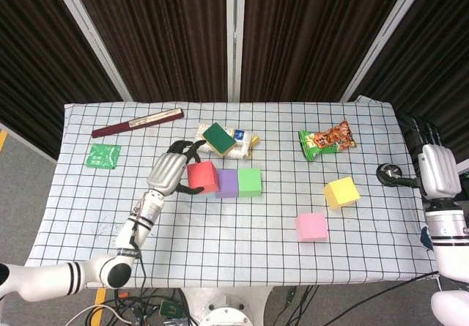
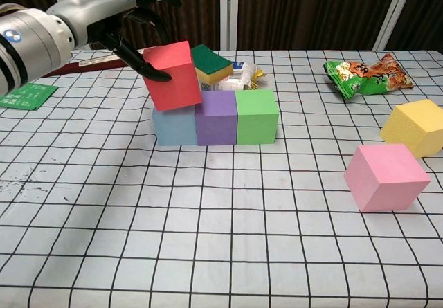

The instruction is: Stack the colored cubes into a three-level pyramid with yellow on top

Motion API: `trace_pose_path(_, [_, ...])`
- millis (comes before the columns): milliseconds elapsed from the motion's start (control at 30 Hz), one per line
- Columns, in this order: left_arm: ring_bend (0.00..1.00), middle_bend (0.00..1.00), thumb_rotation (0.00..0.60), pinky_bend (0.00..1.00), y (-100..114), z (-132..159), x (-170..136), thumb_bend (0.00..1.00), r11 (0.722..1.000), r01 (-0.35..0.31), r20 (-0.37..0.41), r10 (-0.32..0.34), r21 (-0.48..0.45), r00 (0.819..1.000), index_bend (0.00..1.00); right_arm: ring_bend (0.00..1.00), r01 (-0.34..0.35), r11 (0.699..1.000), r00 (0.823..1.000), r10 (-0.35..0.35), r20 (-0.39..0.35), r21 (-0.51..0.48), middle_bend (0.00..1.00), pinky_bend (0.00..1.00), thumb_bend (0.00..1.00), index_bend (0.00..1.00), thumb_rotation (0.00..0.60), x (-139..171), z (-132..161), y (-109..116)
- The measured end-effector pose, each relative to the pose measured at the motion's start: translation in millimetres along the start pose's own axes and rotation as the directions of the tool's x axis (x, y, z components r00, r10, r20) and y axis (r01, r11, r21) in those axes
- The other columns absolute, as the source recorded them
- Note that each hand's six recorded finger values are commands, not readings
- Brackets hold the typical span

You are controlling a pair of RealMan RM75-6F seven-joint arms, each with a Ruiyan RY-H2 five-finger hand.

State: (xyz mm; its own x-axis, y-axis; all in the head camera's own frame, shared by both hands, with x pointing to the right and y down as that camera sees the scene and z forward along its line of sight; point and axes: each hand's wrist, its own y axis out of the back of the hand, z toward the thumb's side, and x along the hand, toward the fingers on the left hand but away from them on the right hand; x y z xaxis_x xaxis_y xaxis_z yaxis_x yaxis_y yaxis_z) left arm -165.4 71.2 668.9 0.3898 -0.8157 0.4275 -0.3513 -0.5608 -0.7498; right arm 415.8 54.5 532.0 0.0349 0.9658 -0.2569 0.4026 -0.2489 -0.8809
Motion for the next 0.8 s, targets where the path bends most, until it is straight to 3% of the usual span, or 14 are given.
trace_pose_path(200, [0.13,0.49,0.6,0.08,-11,-1,4,0.17,0.999,-0.003,-0.001,0.003,0.054,1.0,0.1,0.0,0.001,1.0,1.0,-0.001,0.005,-0.006,0.16,0.0,0.0,0.0,0.6,0,-4,0])
trace_pose_path(467, [0.11,0.33,0.6,0.07,-11,0,4,0.16,0.997,-0.02,0.024,0.018,0.074,1.0,0.08,0.0,-0.007,1.0,1.0,0.007,0.01,-0.013,0.16,0.0,0.0,0.0,0.6,0,-8,-1])
trace_pose_path(800, [0.09,0.3,0.6,0.05,-13,-4,2,0.15,0.997,-0.006,0.023,0.004,0.078,1.0,0.08,0.0,-0.009,1.0,1.0,0.009,0.006,-0.019,0.16,0.0,0.0,0.0,0.6,1,-7,-1])
